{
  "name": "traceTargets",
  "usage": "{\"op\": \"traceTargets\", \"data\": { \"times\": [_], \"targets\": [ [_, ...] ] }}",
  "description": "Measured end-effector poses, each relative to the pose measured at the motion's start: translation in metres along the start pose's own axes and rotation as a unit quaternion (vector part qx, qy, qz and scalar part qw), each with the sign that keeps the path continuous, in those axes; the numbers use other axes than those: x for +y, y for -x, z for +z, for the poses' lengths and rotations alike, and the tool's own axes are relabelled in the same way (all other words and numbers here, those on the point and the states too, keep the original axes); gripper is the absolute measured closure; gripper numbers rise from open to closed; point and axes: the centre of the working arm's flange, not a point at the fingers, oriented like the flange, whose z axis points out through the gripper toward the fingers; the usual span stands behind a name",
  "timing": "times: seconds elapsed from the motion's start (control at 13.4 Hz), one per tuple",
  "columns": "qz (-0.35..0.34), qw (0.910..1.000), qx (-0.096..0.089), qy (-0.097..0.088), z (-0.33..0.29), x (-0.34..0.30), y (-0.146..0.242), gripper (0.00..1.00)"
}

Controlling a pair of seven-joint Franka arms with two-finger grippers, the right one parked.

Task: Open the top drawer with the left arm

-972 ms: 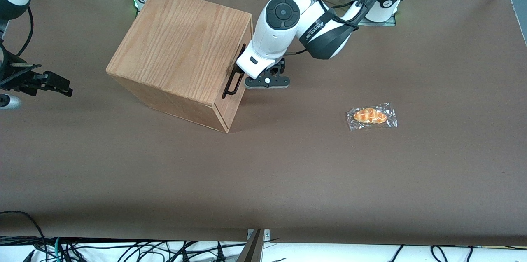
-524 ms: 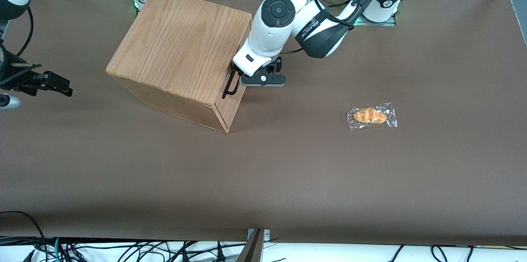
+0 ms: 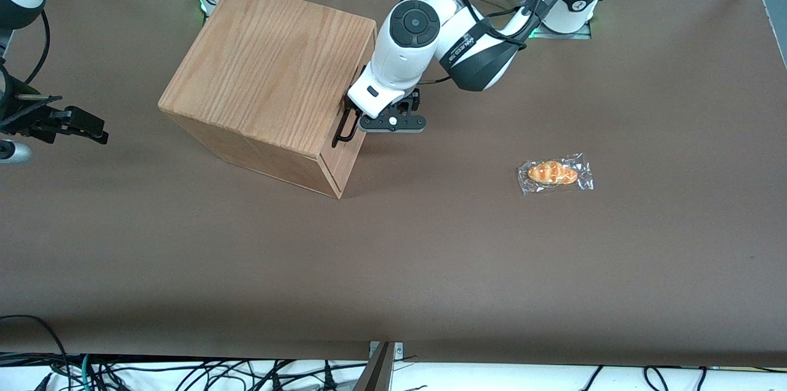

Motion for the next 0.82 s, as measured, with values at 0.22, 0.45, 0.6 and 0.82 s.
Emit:
{"op": "traceTargets", "data": {
  "times": [0.22, 0.45, 0.6, 0.82],
  "targets": [
    [0.000, 1.0000, 0.000, -0.001, 0.001, 0.000, 0.000, 0.00],
    [0.003, 1.0000, -0.001, -0.004, 0.007, 0.001, 0.001, 0.00],
    [0.006, 0.9999, -0.004, -0.010, 0.019, 0.002, 0.002, 0.00],
    [0.009, 0.9999, -0.003, -0.010, 0.018, 0.003, 0.002, 0.00]
  ]
}}
